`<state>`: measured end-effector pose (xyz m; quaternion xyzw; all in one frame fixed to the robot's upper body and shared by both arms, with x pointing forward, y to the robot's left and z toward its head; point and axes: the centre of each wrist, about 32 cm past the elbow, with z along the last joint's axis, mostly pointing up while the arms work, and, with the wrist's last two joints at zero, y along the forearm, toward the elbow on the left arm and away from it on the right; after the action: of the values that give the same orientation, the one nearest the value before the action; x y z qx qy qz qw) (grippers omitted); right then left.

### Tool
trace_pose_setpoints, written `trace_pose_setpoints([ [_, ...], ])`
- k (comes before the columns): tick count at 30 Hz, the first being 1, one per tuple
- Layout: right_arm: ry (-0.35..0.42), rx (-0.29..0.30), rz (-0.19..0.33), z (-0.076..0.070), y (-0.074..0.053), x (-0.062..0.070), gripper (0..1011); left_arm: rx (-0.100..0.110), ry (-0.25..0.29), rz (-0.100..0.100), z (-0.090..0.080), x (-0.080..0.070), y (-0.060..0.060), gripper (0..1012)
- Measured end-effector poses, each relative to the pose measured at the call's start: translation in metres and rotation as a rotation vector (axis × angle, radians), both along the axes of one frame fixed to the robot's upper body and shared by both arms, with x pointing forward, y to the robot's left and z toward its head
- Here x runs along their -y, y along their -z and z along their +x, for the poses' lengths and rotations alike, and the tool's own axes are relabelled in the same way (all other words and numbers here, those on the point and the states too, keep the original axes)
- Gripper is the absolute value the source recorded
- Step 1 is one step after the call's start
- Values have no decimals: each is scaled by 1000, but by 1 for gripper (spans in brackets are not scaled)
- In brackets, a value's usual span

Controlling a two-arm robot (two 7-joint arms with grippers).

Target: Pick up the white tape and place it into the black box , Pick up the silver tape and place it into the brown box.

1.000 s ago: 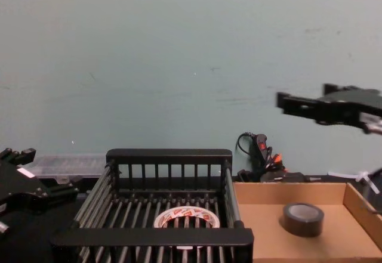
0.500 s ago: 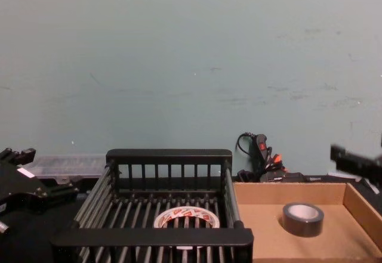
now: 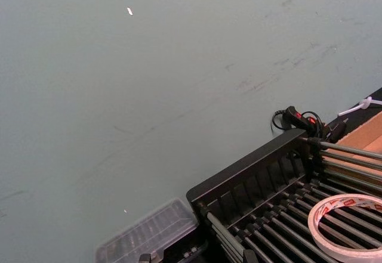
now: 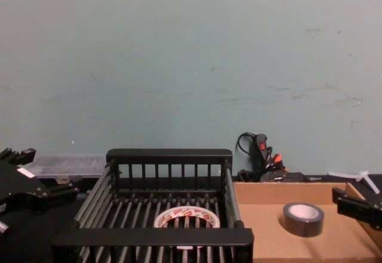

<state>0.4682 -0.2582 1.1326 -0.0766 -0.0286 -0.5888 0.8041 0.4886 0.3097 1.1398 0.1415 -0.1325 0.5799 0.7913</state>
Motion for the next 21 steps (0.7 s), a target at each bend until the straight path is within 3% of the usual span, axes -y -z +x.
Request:
trace_pose_setpoints([
  [21, -1, 4, 5, 0, -2, 1, 1002, 0, 0, 0, 0, 0, 0, 1001],
])
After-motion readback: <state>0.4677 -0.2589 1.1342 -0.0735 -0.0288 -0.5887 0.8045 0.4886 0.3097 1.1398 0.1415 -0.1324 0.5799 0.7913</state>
